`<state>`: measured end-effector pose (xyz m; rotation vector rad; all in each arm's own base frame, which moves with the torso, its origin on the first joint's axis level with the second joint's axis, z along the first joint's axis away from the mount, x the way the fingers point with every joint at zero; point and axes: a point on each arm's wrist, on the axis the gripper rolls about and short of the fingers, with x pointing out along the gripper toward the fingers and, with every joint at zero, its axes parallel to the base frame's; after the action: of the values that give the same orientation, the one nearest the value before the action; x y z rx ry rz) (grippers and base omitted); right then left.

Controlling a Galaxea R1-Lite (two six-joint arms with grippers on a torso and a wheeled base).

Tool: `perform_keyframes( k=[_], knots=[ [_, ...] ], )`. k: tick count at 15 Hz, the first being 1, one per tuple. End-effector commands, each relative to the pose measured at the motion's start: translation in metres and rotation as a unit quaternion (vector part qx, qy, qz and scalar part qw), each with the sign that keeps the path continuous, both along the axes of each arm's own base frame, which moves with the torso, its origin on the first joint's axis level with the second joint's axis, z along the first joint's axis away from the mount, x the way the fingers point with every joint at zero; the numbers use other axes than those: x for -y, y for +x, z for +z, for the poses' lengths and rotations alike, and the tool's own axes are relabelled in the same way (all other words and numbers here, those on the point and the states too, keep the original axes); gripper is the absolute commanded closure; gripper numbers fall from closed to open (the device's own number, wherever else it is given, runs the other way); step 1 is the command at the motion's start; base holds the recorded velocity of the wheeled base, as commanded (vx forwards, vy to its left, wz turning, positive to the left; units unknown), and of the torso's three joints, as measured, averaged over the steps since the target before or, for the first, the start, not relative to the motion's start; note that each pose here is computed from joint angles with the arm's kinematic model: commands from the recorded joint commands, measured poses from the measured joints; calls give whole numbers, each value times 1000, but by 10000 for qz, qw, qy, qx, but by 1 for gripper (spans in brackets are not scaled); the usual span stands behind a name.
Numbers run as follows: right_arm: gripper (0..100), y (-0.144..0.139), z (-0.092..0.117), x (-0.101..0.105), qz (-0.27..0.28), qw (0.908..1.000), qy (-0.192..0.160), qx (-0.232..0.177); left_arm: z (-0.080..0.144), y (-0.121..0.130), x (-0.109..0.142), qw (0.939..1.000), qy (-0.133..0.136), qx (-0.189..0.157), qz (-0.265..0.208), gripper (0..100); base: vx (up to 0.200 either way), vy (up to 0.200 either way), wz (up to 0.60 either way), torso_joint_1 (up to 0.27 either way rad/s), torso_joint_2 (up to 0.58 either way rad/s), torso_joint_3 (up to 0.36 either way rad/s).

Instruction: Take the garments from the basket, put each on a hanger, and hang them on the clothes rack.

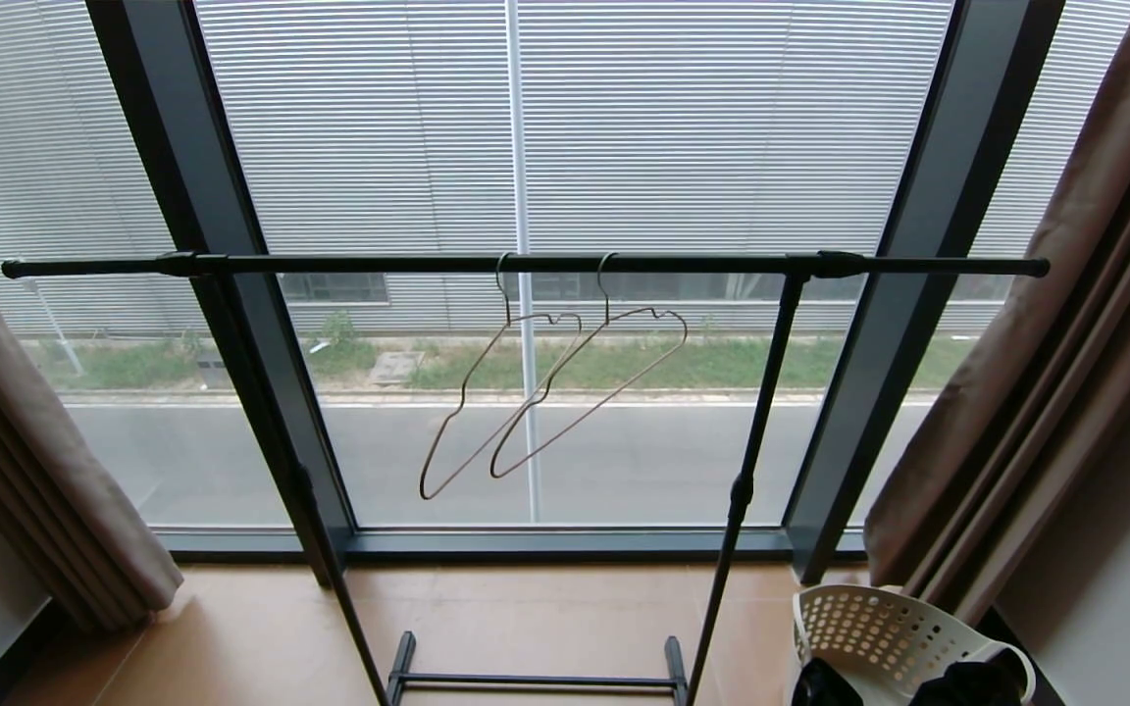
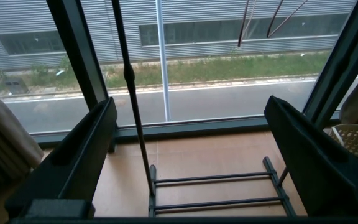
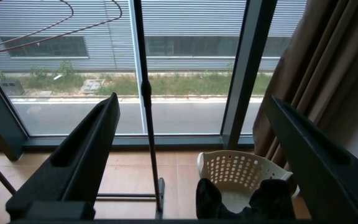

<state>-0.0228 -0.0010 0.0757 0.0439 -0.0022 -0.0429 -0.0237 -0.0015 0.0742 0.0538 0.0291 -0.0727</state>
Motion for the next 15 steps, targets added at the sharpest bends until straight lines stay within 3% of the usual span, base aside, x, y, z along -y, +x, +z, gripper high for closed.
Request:
perform_keyframes(
  k=[1, 10, 15],
  knots=[
    [0, 0, 0, 0, 0, 10000, 11, 2, 0, 0, 0, 10000, -6, 1, 7, 0, 0, 0, 0, -134, 320, 188],
    [0, 0, 0, 0, -8, 10000, 26, -5, 0, 0, 0, 10000, -13, 1, 7, 0, 0, 0, 0, -152, 378, 226],
    [0, 0, 0, 0, -7, 10000, 34, 3, 0, 0, 0, 10000, -13, -14, 7, 0, 0, 0, 0, -201, 543, 340]
  ],
)
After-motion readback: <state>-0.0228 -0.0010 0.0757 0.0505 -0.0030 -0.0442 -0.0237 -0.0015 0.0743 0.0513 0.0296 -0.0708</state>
